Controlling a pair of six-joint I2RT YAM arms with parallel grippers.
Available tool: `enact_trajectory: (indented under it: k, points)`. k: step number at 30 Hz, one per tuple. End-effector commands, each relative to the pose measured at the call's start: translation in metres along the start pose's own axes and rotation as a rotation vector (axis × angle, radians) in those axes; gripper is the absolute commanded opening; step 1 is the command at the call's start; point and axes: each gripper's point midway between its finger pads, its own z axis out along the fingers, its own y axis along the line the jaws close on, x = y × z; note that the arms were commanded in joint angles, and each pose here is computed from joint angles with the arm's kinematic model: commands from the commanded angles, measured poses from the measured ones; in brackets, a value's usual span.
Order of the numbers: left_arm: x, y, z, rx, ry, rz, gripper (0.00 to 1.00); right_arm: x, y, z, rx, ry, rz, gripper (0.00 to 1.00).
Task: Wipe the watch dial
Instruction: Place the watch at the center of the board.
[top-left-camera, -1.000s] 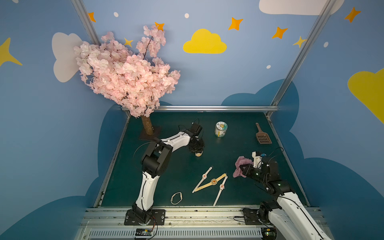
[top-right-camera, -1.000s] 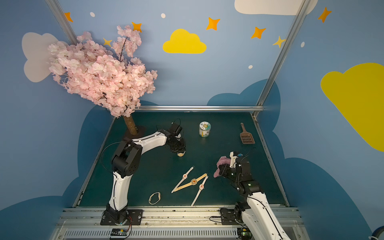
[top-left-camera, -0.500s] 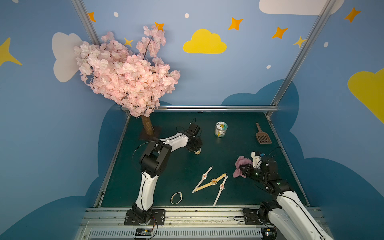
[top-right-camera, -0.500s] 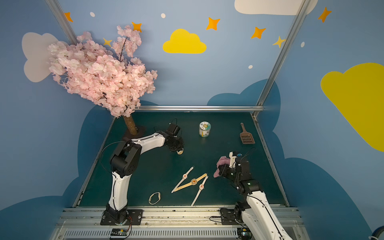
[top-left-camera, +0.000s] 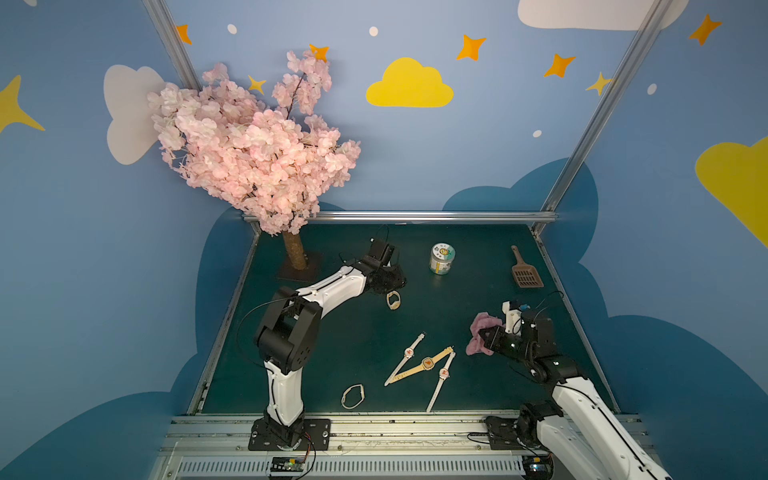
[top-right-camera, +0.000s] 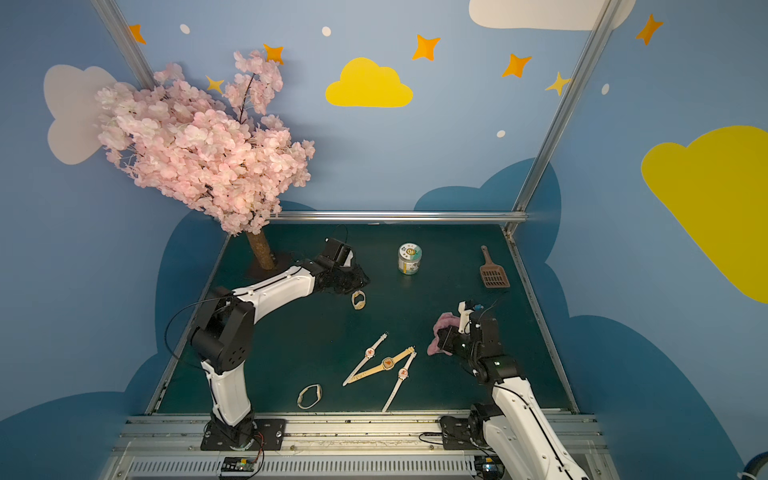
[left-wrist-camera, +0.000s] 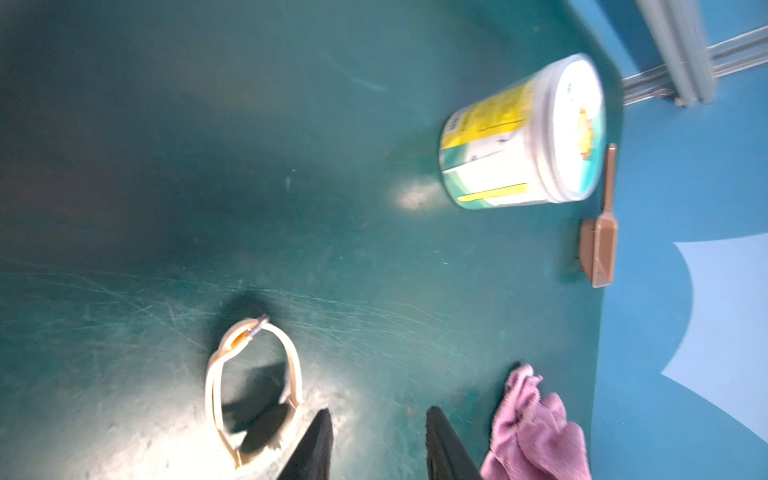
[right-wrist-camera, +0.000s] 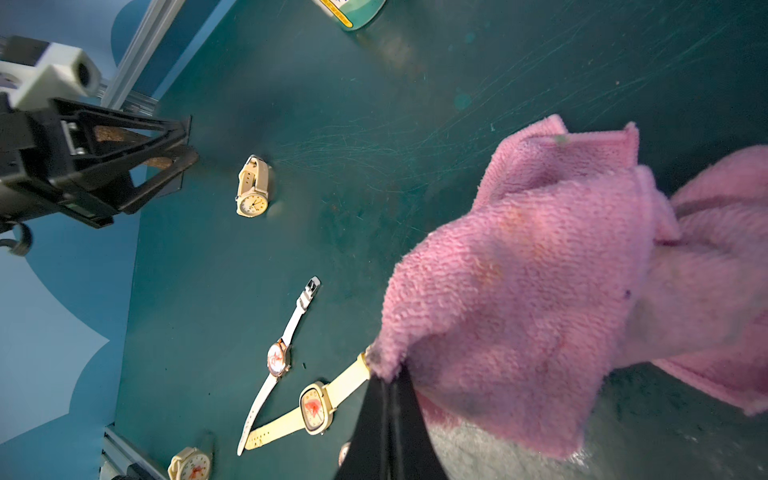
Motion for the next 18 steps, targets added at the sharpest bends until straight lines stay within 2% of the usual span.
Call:
enact_trajectory:
  k: [1,6,8,11,15,18]
  points:
    - [0.015,0.006,-0.034,-0.033,0.008,0.081,0.40,-0.013,0.006,-0.004,0.001,-0.033,-0.020,0.00]
    - [0.076,0.038,-0.083,-0.115,0.077,0.127,0.41,-0.013,0.007,0.007,-0.016,-0.016,-0.017,0.00]
    - [0.104,0.057,-0.103,-0.161,0.101,0.098,0.41,-0.013,0.008,0.011,-0.028,-0.002,-0.021,0.00]
    - [0.142,0.084,-0.134,-0.197,0.091,-0.028,0.42,-0.012,0.010,0.019,-0.045,0.022,-0.037,0.00]
    - [0.184,0.109,-0.166,-0.150,0.064,-0.256,0.41,-0.012,0.013,0.031,-0.073,0.047,-0.041,0.00]
    - [0.212,0.129,-0.185,-0.166,0.054,-0.396,0.40,-0.009,0.016,0.039,-0.095,0.086,-0.032,0.00]
